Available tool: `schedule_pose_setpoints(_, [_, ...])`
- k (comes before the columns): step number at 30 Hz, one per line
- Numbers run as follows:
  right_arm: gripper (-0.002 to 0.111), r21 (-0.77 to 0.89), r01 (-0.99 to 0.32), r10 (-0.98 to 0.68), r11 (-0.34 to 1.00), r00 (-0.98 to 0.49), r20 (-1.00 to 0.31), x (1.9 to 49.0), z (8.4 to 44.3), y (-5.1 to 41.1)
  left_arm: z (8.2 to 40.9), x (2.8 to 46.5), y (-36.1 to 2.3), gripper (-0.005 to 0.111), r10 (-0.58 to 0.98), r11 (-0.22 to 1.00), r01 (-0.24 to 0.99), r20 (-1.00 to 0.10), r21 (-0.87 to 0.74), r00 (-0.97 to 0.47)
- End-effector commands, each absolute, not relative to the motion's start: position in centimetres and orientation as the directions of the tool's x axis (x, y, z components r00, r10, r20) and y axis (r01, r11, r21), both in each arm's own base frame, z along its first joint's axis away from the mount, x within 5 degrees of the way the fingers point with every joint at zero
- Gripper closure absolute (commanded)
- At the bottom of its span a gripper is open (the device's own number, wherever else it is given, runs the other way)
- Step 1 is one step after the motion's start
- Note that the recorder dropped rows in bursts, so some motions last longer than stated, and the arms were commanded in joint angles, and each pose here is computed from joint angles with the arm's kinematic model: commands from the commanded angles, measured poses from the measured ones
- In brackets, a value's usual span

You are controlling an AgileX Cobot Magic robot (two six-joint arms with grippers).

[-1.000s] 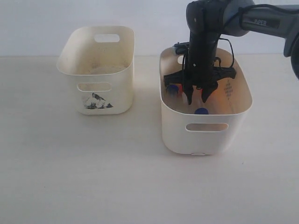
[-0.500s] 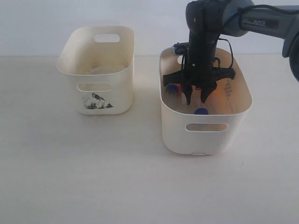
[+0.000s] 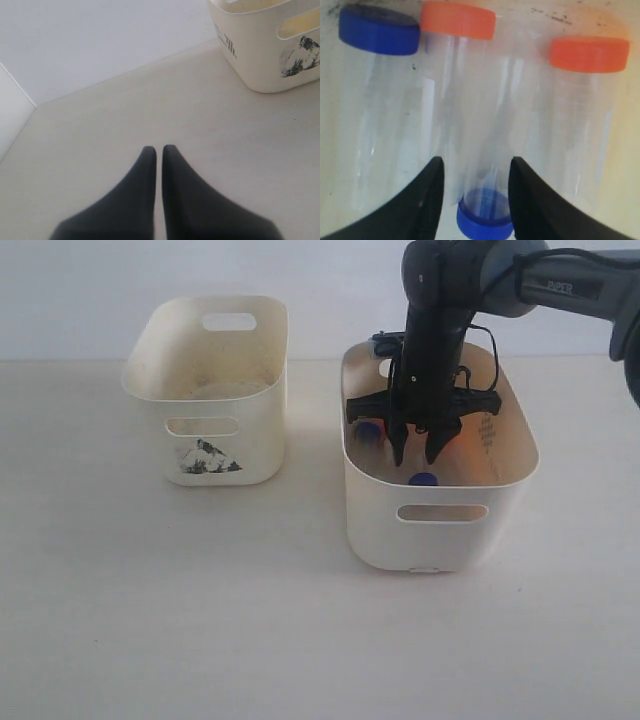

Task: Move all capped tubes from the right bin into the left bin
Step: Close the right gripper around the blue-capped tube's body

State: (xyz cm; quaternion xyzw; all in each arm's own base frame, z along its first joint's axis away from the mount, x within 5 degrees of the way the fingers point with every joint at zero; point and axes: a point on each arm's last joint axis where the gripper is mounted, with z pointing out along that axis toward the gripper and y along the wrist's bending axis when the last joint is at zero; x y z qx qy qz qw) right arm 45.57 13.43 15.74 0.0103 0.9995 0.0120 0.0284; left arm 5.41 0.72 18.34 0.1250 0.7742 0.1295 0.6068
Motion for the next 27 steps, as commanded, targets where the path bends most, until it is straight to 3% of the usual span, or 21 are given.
schedule_pose_setpoints(1, [0.071, -0.024, 0.022, 0.021, 0.999, -0.998, -0.057, 45.6, 15.6, 12.7, 18.5, 5.4, 0.7, 0.102, 0.34, 0.939, 0.039, -0.913, 0.341, -0.223])
schedule_pose_setpoints(16, [0.073, -0.141, 0.002, -0.011, 0.99, -0.996, -0.092, 45.9, 15.7, 11.6, 18.5, 5.4, 0.7, 0.102, 0.34, 0.939, 0.039, -0.913, 0.341, -0.223])
schedule_pose_setpoints(21, [0.053, -0.143, -0.004, -0.016, 0.99, -0.996, -0.086, 46.0, 15.4, 11.6, 18.5, 5.4, 0.7, 0.102, 0.34, 0.939, 0.039, -0.913, 0.341, -0.223])
schedule_pose_setpoints(27, [0.065, -0.125, 0.005, 0.001, 0.992, -0.999, -0.032, 45.9, 13.2, 11.9, 18.5, 5.4, 0.7, 0.102, 0.34, 0.939, 0.039, -0.913, 0.341, -0.223])
